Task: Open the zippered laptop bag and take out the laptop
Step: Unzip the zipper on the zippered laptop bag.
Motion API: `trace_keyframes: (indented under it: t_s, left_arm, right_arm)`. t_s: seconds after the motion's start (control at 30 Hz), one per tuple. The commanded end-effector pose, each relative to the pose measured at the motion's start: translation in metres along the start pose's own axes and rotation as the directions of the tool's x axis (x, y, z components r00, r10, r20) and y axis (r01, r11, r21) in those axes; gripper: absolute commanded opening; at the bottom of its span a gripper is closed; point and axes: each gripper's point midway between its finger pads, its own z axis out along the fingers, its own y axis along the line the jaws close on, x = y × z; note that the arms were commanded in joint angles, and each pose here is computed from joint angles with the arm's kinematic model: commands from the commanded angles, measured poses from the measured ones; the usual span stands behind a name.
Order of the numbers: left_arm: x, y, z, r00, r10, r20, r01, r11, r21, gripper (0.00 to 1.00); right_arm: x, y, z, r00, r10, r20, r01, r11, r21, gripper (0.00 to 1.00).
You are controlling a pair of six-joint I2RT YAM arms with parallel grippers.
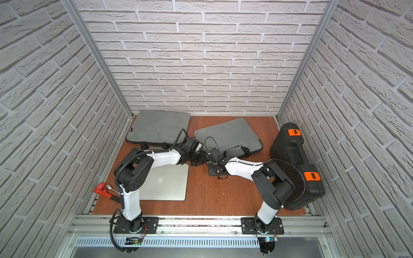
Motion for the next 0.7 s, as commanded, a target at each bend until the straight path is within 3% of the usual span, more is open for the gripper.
trace_keyframes:
  t_s: [0.0, 0.33, 0.6, 0.67]
  left_arm:
    - [-0.002, -0.011, 0.007, 1.000, -0.019, 0.007, 0.018, 0.997, 0.068, 0.49]
    - [0.018, -0.007, 0.017, 0.998, -0.037, -0.059, 0.040, 0.997, 0.060, 0.35]
    - [0.016, 0.003, 0.020, 0.997, -0.057, -0.057, 0.059, 0.998, 0.034, 0.00]
    - [0.013, 0.006, 0.018, 0.997, -0.063, -0.045, 0.064, 0.998, 0.027, 0.00]
  right_arm:
    - [-0.005, 0.011, -0.009, 1.000, -0.009, 0.009, 0.009, 0.998, -0.056, 0.06]
    - [-0.013, 0.016, -0.010, 0.999, 0.020, 0.027, -0.017, 0.994, -0.105, 0.06]
    - [-0.011, 0.003, -0.013, 1.000, 0.023, 0.015, -0.022, 0.997, -0.077, 0.06]
    - [-0.007, -0.007, -0.014, 1.000, 0.026, 0.001, -0.025, 0.998, -0.055, 0.06]
